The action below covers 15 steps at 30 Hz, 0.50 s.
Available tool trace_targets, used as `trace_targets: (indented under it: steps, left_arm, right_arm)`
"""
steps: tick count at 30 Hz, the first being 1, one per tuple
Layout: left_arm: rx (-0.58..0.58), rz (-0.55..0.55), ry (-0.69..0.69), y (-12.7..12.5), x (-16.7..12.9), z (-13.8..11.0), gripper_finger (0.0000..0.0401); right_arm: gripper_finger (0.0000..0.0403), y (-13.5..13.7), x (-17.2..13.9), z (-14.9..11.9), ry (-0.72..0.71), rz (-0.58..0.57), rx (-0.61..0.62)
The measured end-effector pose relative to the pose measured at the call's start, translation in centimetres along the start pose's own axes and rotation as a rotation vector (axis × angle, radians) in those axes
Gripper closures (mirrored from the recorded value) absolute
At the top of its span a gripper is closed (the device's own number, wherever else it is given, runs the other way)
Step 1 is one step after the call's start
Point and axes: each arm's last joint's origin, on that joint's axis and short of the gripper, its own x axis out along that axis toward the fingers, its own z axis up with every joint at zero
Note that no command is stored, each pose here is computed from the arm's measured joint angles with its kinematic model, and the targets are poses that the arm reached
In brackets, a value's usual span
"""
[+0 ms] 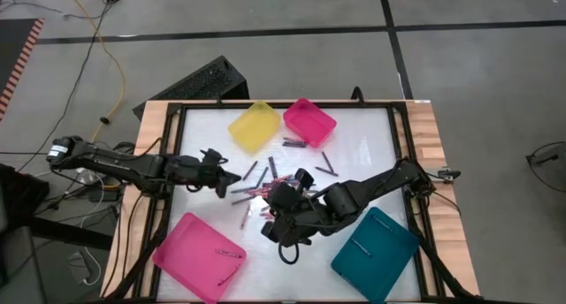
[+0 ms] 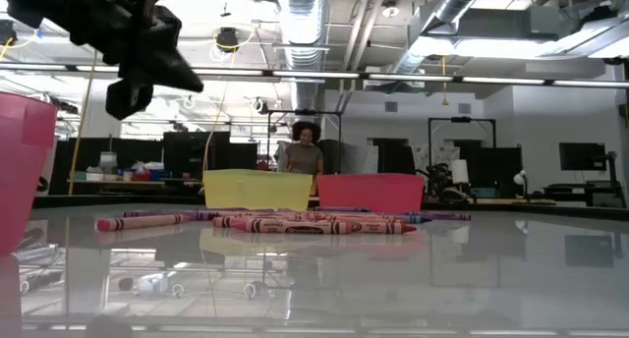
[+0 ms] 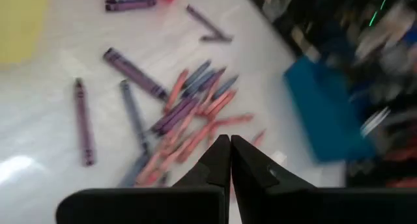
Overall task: Sort crayons
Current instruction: Put the purple crayon into the yellow bin
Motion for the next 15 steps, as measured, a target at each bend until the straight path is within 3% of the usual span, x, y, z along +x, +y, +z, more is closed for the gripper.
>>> trace_targets:
  steps: [4, 7, 15]
  left_arm:
    - [0.143, 0.047, 0.098, 0.7, 0.1, -0.7, 0.04]
    - [0.377, 0.031, 0.162, 0.6, 0.6, -1.5, 0.0388]
    - [0.751, 0.012, 0.23, 0.1, 2.2, -3.5, 0.0271]
  right_arm:
    - [0.0321, 0.4, -0.4, -0.3, 0.005, 0.015, -0.003]
    - [0.0321, 0.6, -0.7, -0.5, 0.009, 0.021, -0.01]
    - [0.0321, 0.4, -0.6, -0.5, 0.014, 0.015, -0.014]
